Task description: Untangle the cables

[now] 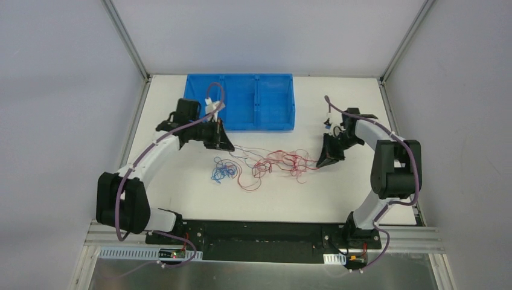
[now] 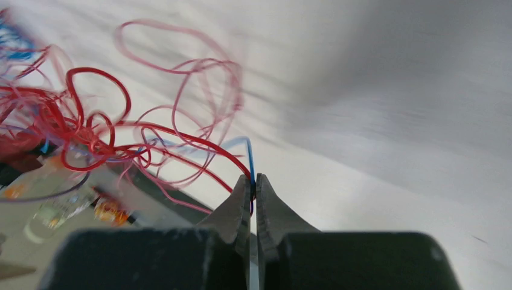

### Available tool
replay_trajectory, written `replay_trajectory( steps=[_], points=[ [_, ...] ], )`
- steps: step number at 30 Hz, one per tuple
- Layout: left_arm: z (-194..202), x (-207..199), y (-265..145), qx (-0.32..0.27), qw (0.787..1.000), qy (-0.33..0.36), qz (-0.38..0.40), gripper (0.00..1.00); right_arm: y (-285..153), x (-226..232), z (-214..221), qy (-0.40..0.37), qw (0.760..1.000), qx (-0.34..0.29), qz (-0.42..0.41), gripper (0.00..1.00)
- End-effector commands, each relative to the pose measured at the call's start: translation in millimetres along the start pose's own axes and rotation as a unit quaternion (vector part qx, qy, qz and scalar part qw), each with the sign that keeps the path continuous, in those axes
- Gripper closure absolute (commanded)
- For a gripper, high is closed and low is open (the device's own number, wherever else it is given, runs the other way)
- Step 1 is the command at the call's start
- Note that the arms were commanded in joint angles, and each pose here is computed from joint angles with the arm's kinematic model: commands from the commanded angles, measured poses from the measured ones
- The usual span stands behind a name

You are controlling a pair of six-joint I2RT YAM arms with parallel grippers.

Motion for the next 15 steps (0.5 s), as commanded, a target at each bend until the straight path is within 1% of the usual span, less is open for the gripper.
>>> replay_trajectory(
  steps=[1,3,6,8,12,15],
  points=[
    [-5,-3,-71,-0.001,0.996,0.067,-0.063,1.00,-33,-48,9,0.010,0.993,-0.004,0.117,1.00],
    [-3,0,-95,-0.003,0.993,0.086,-0.085,1.00,-42,-58,10,0.011,0.992,-0.010,0.129,1.00],
    [1,0,-120,0.012,0.987,0.113,-0.113,1.00,-56,-68,9,0.014,0.991,-0.020,0.134,1.00],
    [0,2,-139,0.004,0.984,0.118,-0.134,1.00,-68,-72,8,0.015,0.990,-0.029,0.138,1.00],
    [-11,5,-178,-0.033,0.975,0.127,-0.177,1.00,-91,-82,10,0.018,0.988,-0.049,0.142,1.00],
    [-25,9,-211,-0.073,0.966,0.126,-0.213,1.00,-101,-89,12,0.023,0.988,-0.054,0.144,1.00]
  ],
)
Point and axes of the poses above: each gripper's point midway between its finger pads, its own y axis out along the fingers, its own x axis along the line the jaws close on, z = x × y, the point moved 9 cm from there along -y, back along the fingers, and after that the axes turned 10 degrees about y, right-handed, at the moved point
